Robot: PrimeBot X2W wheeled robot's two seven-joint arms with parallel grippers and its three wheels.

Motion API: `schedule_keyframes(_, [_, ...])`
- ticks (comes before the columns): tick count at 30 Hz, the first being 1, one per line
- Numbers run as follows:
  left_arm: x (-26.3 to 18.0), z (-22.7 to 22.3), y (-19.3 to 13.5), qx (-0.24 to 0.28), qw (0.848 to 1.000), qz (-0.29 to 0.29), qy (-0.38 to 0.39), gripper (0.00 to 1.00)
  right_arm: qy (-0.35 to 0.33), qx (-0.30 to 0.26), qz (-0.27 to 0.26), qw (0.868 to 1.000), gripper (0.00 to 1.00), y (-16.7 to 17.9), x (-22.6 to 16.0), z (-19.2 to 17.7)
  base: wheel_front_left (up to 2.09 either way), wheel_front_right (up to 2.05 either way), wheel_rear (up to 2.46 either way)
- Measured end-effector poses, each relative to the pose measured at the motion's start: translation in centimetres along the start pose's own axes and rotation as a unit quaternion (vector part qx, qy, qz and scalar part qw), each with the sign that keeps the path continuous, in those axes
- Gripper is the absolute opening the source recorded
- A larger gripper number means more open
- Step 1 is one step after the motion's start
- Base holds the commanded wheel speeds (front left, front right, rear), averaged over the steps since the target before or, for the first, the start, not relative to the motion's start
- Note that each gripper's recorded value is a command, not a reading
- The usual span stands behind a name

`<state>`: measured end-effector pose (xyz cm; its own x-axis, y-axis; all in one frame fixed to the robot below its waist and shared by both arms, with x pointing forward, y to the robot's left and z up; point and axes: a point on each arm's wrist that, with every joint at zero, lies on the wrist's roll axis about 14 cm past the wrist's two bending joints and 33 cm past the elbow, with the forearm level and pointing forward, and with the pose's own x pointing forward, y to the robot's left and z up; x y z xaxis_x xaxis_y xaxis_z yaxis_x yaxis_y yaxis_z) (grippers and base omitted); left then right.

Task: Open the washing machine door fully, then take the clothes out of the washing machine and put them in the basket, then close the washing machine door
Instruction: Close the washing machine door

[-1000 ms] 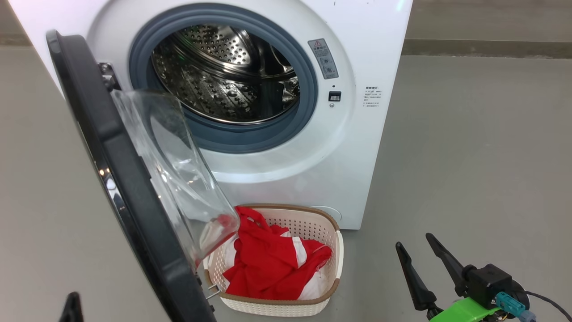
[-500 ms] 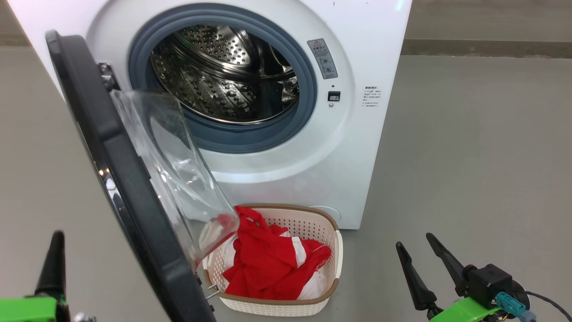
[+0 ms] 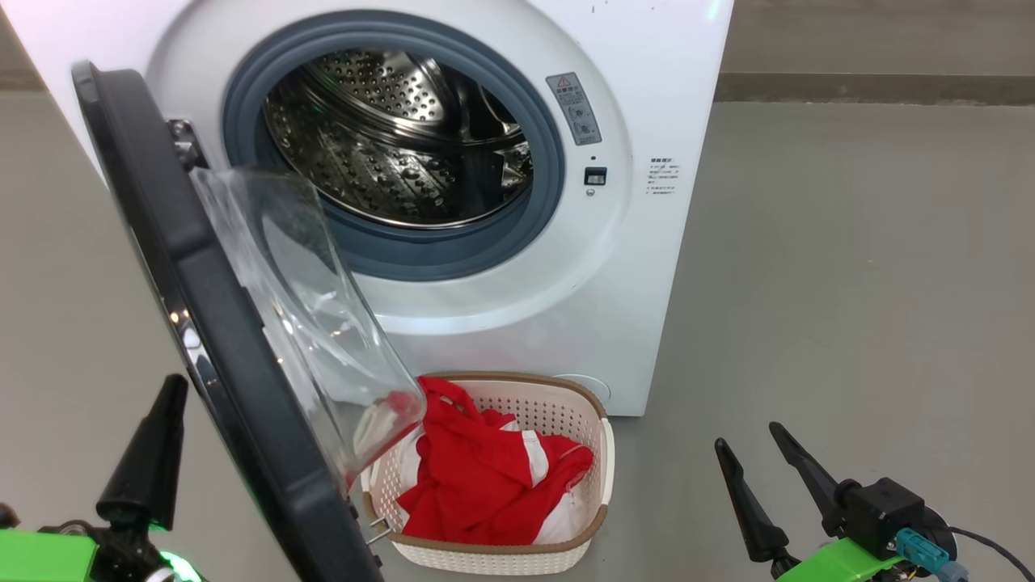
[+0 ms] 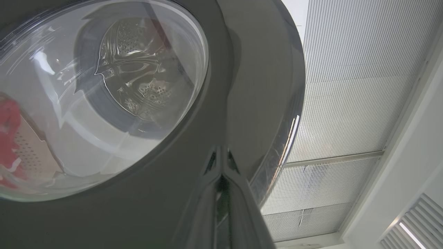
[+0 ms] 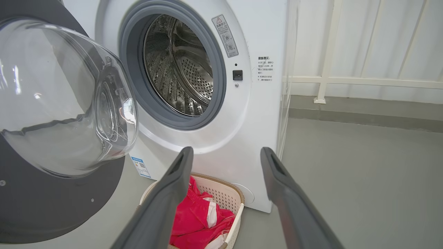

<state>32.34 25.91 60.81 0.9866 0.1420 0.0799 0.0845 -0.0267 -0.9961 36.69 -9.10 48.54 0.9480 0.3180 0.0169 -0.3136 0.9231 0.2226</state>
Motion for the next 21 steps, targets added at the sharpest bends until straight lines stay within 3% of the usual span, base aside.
schedule_keyframes(21, [2.0, -5.8, 0.7, -0.004, 0.997, 0.015, 0.081, 0.00, 0.004, 0.003, -0.034, 0.999, 1.00, -1.9, -1.5, -0.4, 0.00, 0.00, 0.00])
